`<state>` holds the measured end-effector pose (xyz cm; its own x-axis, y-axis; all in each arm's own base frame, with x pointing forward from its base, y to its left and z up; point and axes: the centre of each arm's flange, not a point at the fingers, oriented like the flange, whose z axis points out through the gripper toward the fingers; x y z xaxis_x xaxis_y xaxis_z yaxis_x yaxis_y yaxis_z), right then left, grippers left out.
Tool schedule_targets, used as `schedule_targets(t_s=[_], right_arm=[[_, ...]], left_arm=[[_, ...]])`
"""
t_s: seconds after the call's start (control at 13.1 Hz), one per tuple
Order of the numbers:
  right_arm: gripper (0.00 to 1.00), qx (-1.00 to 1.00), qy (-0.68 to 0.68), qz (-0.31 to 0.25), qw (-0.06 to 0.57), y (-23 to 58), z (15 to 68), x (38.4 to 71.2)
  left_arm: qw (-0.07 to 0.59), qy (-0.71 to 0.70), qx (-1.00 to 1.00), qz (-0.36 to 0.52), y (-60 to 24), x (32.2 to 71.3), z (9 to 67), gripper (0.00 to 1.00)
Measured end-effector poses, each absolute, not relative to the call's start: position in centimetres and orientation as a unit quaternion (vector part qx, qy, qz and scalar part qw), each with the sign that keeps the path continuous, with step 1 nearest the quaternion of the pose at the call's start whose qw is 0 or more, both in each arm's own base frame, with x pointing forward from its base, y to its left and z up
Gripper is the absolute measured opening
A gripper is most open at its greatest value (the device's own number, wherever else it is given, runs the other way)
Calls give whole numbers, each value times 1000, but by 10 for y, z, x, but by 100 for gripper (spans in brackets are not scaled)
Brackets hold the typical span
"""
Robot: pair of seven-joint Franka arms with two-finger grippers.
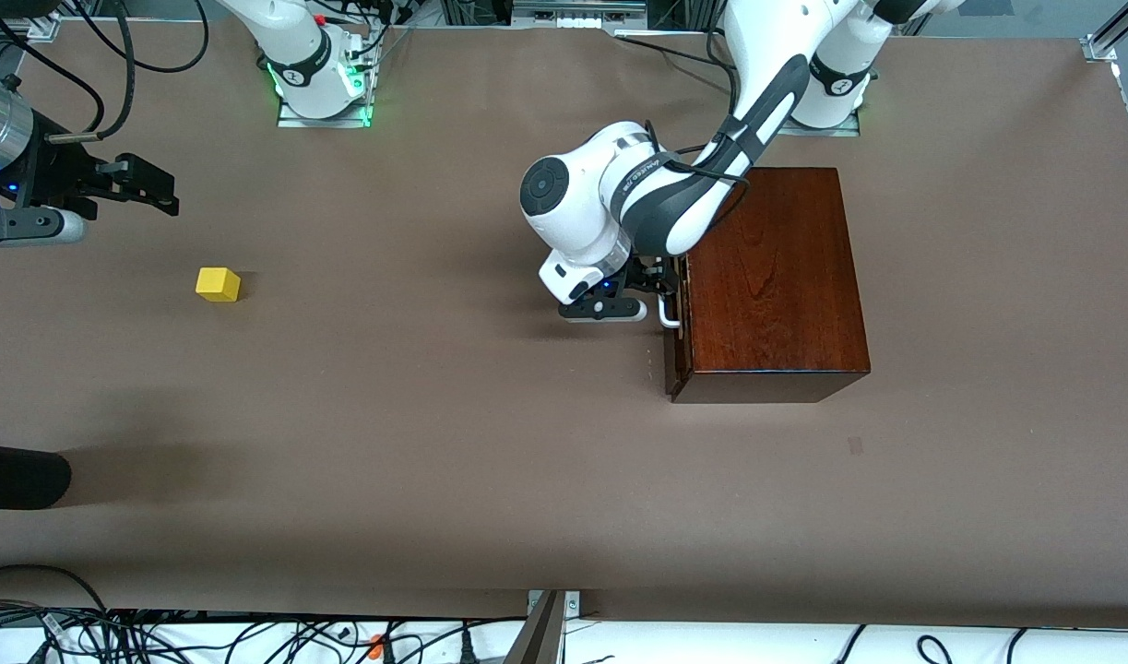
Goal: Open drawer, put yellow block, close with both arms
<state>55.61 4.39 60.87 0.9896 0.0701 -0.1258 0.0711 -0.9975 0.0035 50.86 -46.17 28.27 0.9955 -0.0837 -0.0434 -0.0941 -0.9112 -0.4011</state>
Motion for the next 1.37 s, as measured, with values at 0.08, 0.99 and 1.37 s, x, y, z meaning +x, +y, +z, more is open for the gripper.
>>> schedule_targets(t_s=[0.08, 0.99, 1.37], right_arm=[[100, 997, 35, -63, 4, 44, 609, 556], [100, 998, 32, -61, 4, 40, 609, 557], [100, 998, 21, -61, 4, 28, 608, 558]], left_arm=[[207, 41, -977, 13, -462, 508, 280, 100], [171, 27, -985, -7, -479, 504, 279, 100], [148, 34, -988, -18, -494, 498, 283, 100]])
